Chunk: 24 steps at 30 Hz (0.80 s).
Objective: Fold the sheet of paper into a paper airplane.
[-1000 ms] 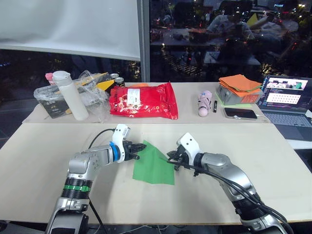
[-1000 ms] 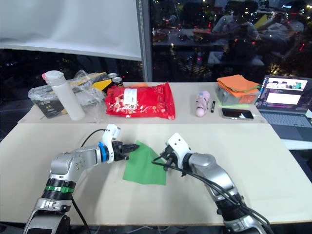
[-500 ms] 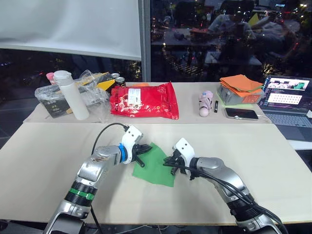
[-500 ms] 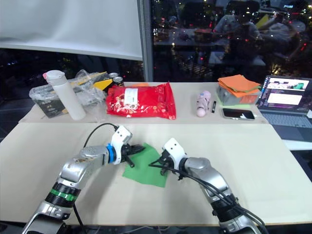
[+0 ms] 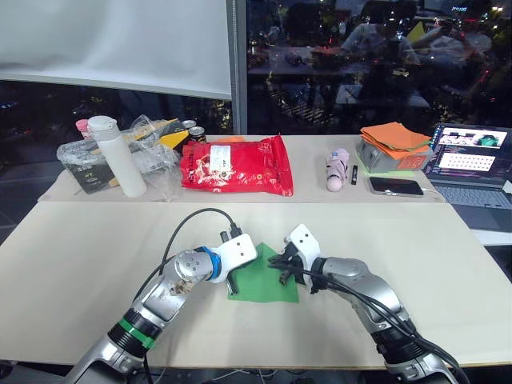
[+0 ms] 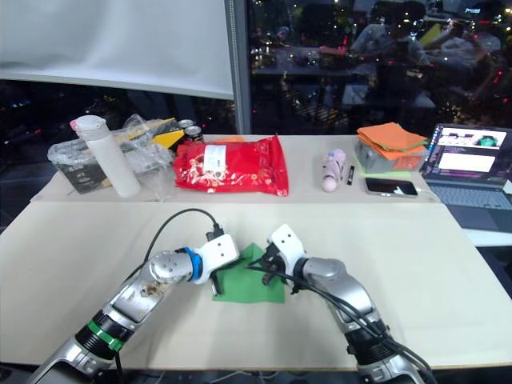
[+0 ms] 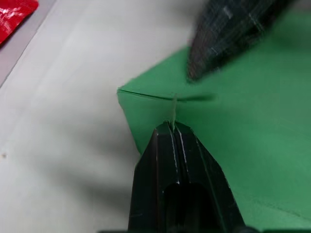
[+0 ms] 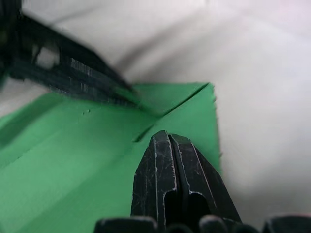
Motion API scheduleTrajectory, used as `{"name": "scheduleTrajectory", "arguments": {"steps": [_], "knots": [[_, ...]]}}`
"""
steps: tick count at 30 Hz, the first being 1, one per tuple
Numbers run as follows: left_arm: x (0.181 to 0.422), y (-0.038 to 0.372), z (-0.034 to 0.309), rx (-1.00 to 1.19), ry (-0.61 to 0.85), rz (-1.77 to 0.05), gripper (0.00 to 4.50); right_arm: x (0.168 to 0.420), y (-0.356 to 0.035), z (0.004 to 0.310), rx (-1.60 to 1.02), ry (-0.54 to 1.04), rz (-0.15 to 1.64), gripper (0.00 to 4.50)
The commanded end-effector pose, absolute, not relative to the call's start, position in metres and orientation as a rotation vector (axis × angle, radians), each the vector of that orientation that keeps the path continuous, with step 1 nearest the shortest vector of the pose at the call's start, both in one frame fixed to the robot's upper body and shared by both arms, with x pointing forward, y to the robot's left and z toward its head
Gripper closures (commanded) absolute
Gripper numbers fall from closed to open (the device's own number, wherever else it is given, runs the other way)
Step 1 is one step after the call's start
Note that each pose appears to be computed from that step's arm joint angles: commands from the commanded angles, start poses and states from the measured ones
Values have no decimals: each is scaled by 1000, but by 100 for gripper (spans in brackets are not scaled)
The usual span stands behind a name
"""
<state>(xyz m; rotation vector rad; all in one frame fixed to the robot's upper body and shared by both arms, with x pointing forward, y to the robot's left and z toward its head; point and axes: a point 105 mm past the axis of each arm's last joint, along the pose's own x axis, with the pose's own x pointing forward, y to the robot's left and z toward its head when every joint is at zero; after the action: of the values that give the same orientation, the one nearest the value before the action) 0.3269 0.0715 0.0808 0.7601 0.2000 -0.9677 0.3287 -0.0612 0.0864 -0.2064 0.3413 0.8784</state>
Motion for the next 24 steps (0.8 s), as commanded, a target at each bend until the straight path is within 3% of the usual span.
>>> {"name": "scheduleTrajectory", "arguments": {"steps": [1, 11, 22, 24], "knots": [[321, 61, 87, 805, 139, -992, 448, 330, -57, 105, -196, 276, 893, 450], [318, 59, 81, 847, 153, -995, 448, 342, -56, 109, -208, 251, 908, 450], [317, 58, 83, 812, 162, -994, 448, 358, -51, 92, -209, 301, 951, 450], [318, 59, 85, 795, 162, -985, 397, 354, -48, 88, -200, 311, 973, 450]]}}
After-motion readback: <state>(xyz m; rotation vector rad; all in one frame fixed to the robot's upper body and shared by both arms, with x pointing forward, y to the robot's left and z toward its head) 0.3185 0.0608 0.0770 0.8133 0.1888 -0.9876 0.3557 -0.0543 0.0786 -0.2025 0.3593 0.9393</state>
